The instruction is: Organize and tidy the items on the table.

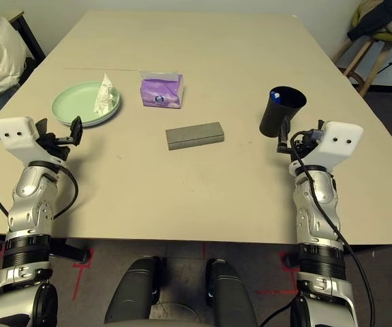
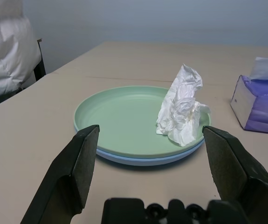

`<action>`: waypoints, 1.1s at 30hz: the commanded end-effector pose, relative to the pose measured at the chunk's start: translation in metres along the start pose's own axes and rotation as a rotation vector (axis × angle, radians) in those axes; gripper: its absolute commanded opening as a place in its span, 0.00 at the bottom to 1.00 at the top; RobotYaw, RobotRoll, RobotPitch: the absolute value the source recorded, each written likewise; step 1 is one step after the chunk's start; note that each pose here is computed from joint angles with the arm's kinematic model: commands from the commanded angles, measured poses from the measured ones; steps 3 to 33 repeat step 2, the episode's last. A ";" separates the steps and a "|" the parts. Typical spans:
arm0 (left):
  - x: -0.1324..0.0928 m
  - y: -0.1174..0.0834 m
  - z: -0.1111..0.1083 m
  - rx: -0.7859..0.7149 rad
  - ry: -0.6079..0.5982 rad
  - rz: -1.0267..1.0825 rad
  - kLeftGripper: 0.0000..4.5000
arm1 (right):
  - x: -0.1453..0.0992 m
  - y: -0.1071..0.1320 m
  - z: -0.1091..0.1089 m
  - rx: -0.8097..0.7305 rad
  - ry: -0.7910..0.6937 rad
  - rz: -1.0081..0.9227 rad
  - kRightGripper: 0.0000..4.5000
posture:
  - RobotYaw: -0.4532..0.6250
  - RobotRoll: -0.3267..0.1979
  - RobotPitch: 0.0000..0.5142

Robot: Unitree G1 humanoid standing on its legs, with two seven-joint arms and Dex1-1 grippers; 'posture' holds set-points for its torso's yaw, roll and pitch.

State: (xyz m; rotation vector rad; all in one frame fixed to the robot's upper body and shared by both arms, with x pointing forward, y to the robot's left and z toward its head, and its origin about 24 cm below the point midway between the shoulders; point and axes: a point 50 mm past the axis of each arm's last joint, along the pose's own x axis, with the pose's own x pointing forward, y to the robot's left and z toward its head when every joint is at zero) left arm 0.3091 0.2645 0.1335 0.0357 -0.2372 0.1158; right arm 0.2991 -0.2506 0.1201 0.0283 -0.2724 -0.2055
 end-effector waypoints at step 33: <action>0.000 -0.004 -0.003 -0.005 0.006 -0.009 1.00 | 0.000 -0.004 0.002 -0.015 -0.003 -0.013 0.99 | 0.57 0.62 0.20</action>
